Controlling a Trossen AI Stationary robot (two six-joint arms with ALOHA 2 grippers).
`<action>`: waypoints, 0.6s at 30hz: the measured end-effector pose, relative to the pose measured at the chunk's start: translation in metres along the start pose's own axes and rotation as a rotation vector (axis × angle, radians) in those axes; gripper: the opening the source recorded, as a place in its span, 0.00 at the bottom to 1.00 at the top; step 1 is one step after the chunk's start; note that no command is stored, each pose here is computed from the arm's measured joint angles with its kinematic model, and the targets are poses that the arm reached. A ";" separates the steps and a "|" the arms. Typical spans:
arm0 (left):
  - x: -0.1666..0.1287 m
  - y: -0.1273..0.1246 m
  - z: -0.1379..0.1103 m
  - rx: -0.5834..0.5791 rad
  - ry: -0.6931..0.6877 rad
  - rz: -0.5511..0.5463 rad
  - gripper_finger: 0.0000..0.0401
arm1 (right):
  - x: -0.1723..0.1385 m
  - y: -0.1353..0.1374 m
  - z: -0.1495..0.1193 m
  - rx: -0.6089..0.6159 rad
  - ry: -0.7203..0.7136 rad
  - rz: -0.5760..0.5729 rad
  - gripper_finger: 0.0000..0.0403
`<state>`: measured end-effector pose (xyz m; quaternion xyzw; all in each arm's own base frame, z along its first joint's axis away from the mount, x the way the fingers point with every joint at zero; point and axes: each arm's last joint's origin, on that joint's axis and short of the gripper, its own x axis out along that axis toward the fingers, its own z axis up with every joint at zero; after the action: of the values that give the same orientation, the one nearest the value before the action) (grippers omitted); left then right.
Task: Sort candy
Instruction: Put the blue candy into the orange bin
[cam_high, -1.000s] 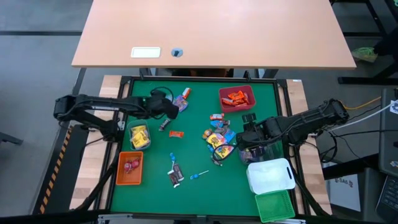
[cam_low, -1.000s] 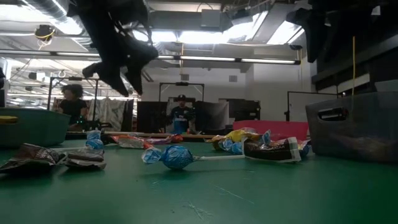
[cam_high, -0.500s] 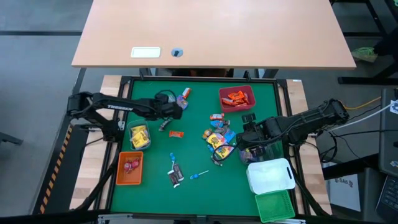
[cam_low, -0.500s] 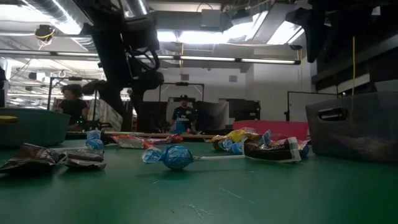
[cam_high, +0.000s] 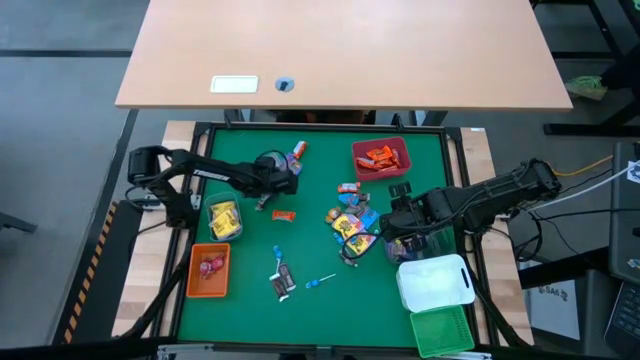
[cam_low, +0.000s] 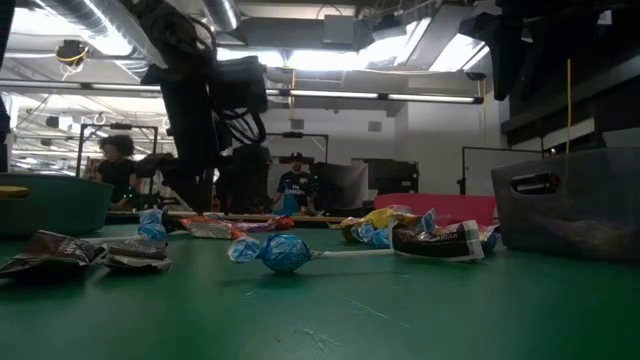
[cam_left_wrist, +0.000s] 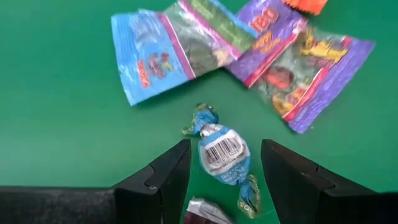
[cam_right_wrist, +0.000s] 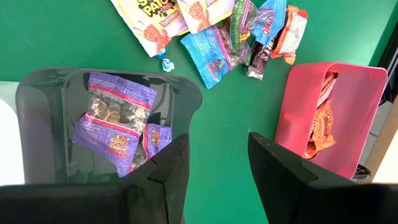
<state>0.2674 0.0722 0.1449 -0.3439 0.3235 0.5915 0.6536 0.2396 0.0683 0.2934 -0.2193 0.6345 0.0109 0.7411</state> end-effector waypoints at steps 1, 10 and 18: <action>0.002 0.000 -0.001 0.003 0.011 0.002 0.46 | 0.000 0.000 0.000 0.000 0.000 0.000 0.41; 0.018 -0.006 -0.010 0.011 0.022 0.012 0.45 | 0.000 0.000 0.000 0.002 -0.004 0.000 0.41; 0.019 -0.006 -0.010 0.013 0.018 0.015 0.30 | 0.000 0.000 0.001 0.005 -0.014 0.000 0.41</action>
<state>0.2753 0.0741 0.1240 -0.3425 0.3357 0.5911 0.6485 0.2408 0.0687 0.2937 -0.2175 0.6292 0.0107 0.7461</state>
